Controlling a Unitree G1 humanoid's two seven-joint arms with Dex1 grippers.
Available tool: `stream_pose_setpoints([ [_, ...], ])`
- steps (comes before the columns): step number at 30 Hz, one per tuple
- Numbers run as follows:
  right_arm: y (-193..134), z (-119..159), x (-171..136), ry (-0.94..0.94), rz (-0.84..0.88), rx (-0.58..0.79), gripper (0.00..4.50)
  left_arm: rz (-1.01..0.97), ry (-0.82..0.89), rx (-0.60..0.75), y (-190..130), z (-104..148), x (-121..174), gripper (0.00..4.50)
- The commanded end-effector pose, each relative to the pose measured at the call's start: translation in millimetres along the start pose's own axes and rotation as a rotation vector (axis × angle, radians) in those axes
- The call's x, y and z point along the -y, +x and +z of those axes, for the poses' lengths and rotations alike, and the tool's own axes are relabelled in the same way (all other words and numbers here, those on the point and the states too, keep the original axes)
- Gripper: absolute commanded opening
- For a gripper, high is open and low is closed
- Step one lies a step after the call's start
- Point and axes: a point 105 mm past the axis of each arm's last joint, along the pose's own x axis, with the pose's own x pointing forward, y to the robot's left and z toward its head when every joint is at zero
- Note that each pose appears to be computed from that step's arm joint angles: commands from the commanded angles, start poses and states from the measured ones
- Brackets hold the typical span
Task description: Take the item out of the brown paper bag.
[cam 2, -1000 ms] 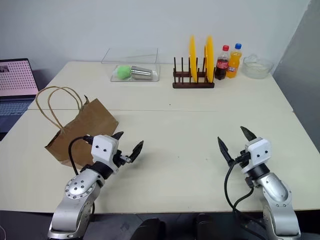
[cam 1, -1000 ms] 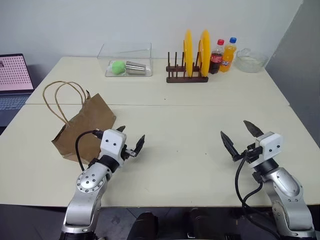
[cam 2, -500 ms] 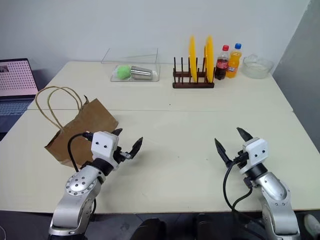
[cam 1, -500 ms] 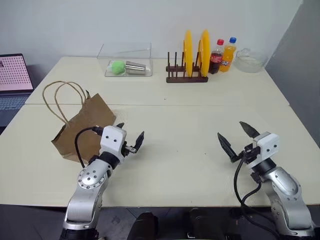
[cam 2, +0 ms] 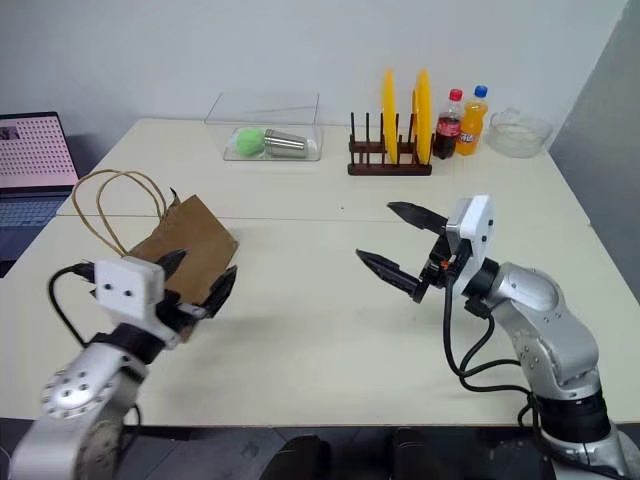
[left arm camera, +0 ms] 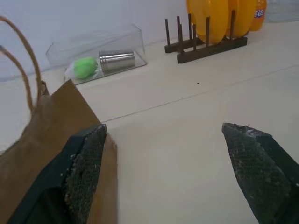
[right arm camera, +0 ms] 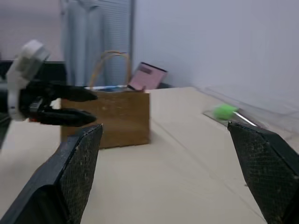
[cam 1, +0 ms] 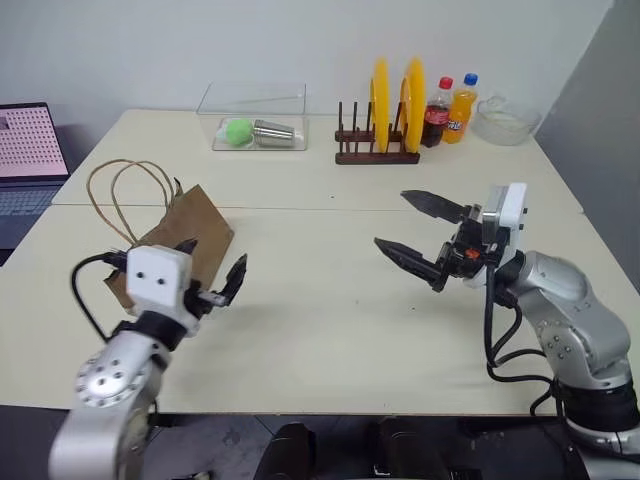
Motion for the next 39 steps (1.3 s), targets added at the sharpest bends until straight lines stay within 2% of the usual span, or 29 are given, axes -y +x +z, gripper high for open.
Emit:
stream_pose_setpoints([
  [1,5,7,-2,0.016,0.082,0.01,4.5,-0.042,-0.031,-0.003,-14,27,-24,4.15],
  [6,11,1,-3,0.012,0.16,-0.018,4.5,-0.019,-0.079,-0.178,-26,33,-82,4.15],
  [9,13,4,-4,0.001,0.175,-0.019,4.5,-0.058,-0.092,-0.269,-29,23,-85,4.15],
  [15,11,12,-10,-0.021,0.188,-0.03,4.5,-0.075,-0.172,-0.364,-19,11,-100,4.15],
  [21,9,17,-18,-0.028,0.234,-0.049,4.5,-0.089,-0.177,-0.407,1,9,-112,4.15],
  [30,7,21,-30,-0.055,0.349,-0.091,4.5,-0.132,-0.182,-0.467,16,5,-114,4.15],
  [33,7,23,-30,-0.058,0.362,-0.093,4.5,-0.133,-0.178,-0.476,20,3,-114,3.58],
  [39,5,22,-33,-0.056,0.381,-0.104,4.5,-0.141,-0.174,-0.487,21,1,-117,1.64],
])
